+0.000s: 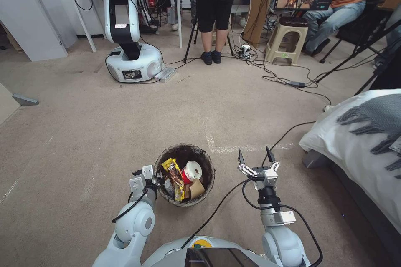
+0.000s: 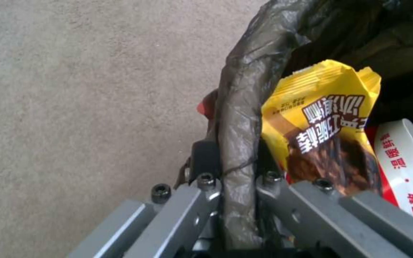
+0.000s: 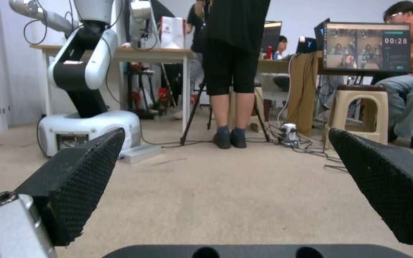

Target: Pick up the trash bin, then pick up the garbage from the floor and place it into the trash bin.

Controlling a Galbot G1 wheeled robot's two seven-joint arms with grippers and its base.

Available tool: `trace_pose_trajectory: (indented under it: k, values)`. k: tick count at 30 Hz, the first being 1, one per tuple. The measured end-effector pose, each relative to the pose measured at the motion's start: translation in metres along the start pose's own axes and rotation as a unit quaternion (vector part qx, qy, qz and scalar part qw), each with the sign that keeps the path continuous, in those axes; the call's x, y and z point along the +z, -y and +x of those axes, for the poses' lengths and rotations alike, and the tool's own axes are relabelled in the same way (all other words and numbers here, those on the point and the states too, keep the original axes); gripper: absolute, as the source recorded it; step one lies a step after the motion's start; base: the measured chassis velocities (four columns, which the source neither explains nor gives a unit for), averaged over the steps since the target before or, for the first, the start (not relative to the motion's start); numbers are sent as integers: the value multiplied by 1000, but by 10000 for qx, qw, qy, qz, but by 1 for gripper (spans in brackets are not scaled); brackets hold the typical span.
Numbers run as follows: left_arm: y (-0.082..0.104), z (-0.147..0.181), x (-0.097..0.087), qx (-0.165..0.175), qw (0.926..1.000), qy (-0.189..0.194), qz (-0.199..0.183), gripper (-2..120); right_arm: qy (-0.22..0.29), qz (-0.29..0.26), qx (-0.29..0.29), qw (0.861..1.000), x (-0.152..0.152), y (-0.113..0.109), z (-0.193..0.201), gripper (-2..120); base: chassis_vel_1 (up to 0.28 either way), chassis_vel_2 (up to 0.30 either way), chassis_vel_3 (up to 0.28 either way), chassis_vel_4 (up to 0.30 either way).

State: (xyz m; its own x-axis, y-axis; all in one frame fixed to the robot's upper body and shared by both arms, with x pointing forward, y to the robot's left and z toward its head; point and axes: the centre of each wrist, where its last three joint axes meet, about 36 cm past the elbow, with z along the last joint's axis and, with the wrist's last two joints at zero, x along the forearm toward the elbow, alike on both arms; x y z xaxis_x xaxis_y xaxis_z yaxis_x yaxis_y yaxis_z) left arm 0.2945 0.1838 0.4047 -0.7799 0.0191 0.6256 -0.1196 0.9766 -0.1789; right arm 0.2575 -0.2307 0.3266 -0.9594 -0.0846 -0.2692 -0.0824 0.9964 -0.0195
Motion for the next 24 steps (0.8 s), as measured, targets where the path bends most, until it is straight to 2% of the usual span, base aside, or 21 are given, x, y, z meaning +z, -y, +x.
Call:
trace_pose_trajectory:
  k: [4,7,9,11,15,19,21,24]
  values:
    - [-3,-6,4,-40,9999,-105,83,1,-1,10,-2,10000,2,0,2,100,0,0,0,0]
    - [-3,-8,5,-37,9998,-143,126,7,-11,11,-5,10000,2,0,2,100,0,0,0,0]
    - [-4,-11,6,-47,9996,-190,180,19,-22,5,-5,10000,4,-1,3,100,0,0,0,0]
    - [-4,-13,7,-57,9996,-209,193,23,-21,2,-6,10000,4,-2,3,100,0,0,0,0]
    - [-5,-18,11,-38,9990,-328,285,42,-18,0,-7,10000,4,-2,3,100,0,0,0,0]
    - [-5,-18,12,-32,9990,-335,289,50,-28,0,-12,10000,4,-2,4,100,0,0,0,0]
    - [-5,-19,11,-19,9990,-328,288,62,-32,3,-26,10000,4,-2,5,100,0,0,0,0]
    - [-5,-19,11,-4,9991,-317,287,68,-37,-1,-50,10000,4,-2,5,100,0,0,0,0]
